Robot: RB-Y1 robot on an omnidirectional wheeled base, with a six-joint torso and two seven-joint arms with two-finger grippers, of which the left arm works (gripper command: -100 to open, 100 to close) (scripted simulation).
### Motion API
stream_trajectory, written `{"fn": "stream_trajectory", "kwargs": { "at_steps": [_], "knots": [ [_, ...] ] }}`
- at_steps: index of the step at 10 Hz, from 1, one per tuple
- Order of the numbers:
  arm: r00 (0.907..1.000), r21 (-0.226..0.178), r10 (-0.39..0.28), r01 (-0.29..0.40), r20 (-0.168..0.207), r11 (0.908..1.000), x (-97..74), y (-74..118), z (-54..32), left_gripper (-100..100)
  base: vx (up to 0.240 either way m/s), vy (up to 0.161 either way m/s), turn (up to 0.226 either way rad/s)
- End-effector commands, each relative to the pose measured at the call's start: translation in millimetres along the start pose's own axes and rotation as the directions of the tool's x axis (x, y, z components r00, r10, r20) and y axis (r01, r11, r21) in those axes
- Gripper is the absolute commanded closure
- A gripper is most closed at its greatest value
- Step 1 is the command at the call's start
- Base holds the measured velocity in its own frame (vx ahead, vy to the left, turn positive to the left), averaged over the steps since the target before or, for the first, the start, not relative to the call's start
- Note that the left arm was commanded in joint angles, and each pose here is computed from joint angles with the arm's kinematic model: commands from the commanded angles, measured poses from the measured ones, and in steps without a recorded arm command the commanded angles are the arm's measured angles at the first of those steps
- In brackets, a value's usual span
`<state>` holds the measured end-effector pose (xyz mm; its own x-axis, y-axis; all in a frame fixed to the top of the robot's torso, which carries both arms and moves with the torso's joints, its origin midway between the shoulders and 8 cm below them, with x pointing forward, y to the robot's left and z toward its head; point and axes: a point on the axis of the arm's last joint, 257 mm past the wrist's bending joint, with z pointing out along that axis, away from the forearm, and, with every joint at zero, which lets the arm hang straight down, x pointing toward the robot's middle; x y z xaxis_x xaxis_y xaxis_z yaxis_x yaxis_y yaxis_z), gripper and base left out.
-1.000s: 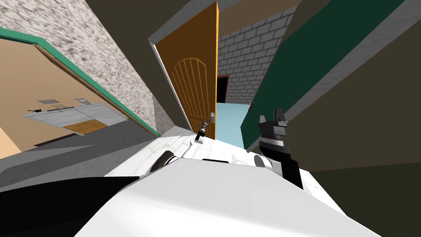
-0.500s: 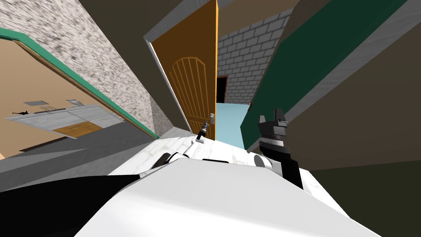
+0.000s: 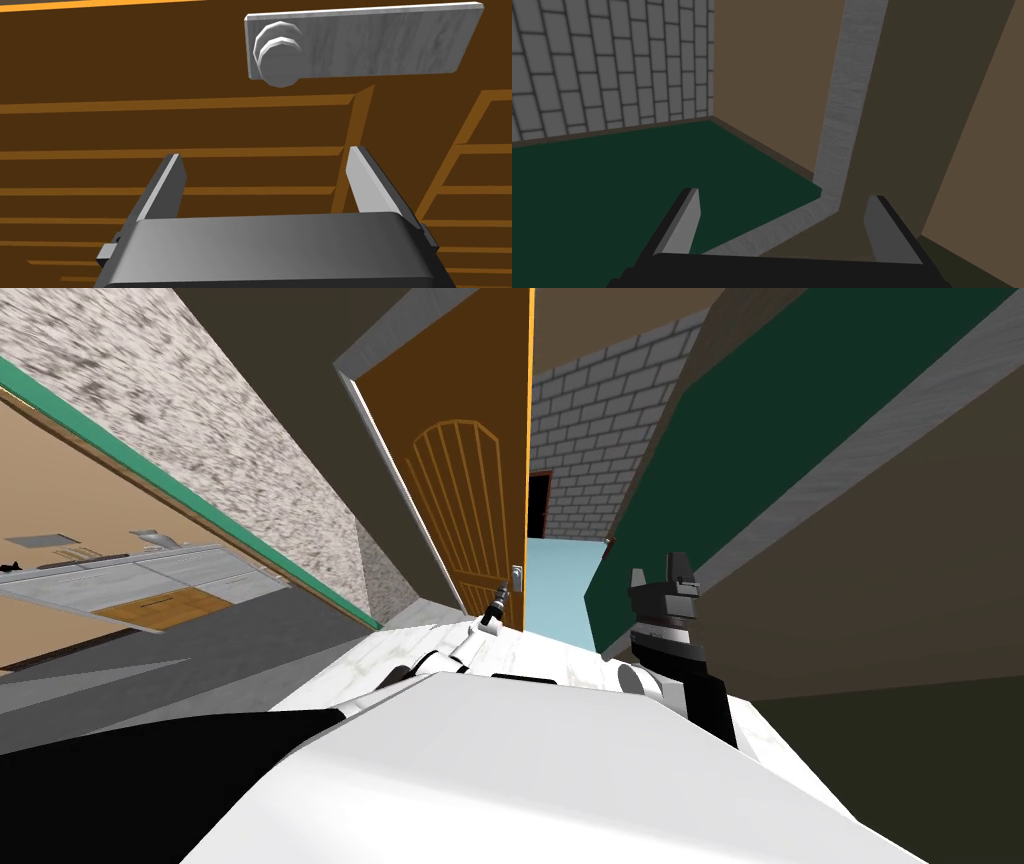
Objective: Push the door open
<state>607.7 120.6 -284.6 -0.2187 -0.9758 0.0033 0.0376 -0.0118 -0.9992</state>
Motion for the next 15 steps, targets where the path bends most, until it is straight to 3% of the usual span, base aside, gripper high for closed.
{"fn": "stream_trajectory", "kwargs": {
  "at_steps": [1,3,9,14,15],
  "knots": [
    [1.0,-0.016,0.001,-0.001,-0.005,0.9999,3.0,5.1,2.1,-100,0.048,0.026,-0.029],
    [0.9999,-0.038,0.003,-0.003,-0.013,0.9993,7.5,11.5,5.0,-100,0.042,0.031,-0.031],
    [0.9998,-0.033,0.017,-0.017,0.007,0.9993,-9.1,10.4,3.4,-100,0.141,-0.028,-0.02],
    [0.9999,-0.033,0.007,-0.007,0.011,0.9994,-6.6,11.3,3.1,-100,0.17,-0.024,-0.018],
    [0.9999,-0.033,0.007,-0.007,0.011,0.9994,-6.6,11.3,3.1,100,-0.01,0.0,0.006]
  ]
}}
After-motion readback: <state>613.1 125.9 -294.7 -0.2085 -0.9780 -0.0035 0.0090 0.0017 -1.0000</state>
